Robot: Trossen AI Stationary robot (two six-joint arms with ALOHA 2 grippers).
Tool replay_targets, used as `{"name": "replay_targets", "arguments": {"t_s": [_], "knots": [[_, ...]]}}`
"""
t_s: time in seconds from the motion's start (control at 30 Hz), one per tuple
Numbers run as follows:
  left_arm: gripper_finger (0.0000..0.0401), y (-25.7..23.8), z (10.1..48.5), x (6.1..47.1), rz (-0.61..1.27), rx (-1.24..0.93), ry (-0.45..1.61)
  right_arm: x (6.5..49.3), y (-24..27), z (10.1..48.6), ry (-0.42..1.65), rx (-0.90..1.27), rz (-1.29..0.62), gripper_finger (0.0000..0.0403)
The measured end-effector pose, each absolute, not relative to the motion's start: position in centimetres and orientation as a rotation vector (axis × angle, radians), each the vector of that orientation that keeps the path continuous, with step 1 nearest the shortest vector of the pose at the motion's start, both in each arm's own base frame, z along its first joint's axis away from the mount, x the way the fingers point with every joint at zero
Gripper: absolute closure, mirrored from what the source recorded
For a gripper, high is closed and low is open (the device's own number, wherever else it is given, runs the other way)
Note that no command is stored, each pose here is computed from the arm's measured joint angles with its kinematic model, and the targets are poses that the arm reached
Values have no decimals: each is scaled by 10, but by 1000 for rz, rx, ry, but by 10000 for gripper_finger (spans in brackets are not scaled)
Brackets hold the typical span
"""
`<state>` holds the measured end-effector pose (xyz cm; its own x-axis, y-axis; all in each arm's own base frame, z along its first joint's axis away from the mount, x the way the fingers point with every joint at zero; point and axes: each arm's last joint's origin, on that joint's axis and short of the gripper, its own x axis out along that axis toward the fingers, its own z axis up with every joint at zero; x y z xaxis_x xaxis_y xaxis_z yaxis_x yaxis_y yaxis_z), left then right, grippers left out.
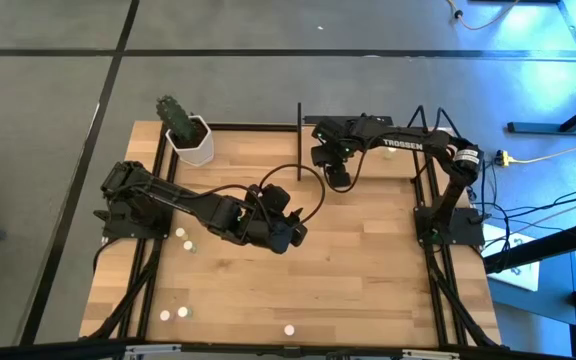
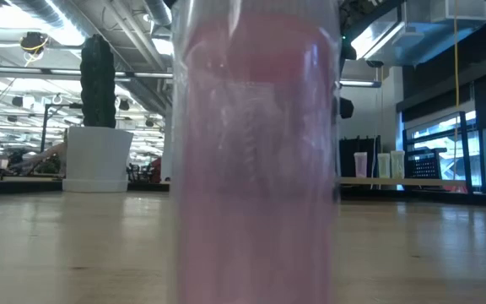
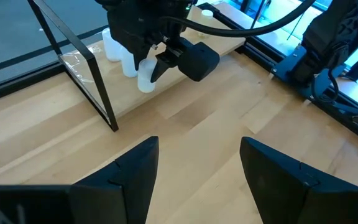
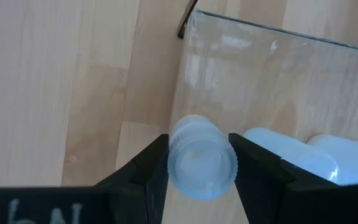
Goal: Pick and place medicine bottles onto shelf by color
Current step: Put the transparent pill bottle on the shelf aligned with the other transparent pill bottles
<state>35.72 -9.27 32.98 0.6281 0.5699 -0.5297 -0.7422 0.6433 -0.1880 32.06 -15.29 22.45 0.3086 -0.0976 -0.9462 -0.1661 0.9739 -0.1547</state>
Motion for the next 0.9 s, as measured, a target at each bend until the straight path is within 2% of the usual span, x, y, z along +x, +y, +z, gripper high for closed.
{"name": "replay_targets", "arguments": {"t_s": [0.23,0.67,0.9], "knots": [[181,-93,330,357,776,-413,452,321,-153,225,1255,-243,44,241],[181,-93,330,357,775,-413,453,322,-154,225,1249,-248,39,199],[181,-93,330,357,775,-412,453,324,-156,226,1238,-277,1,197]]}}
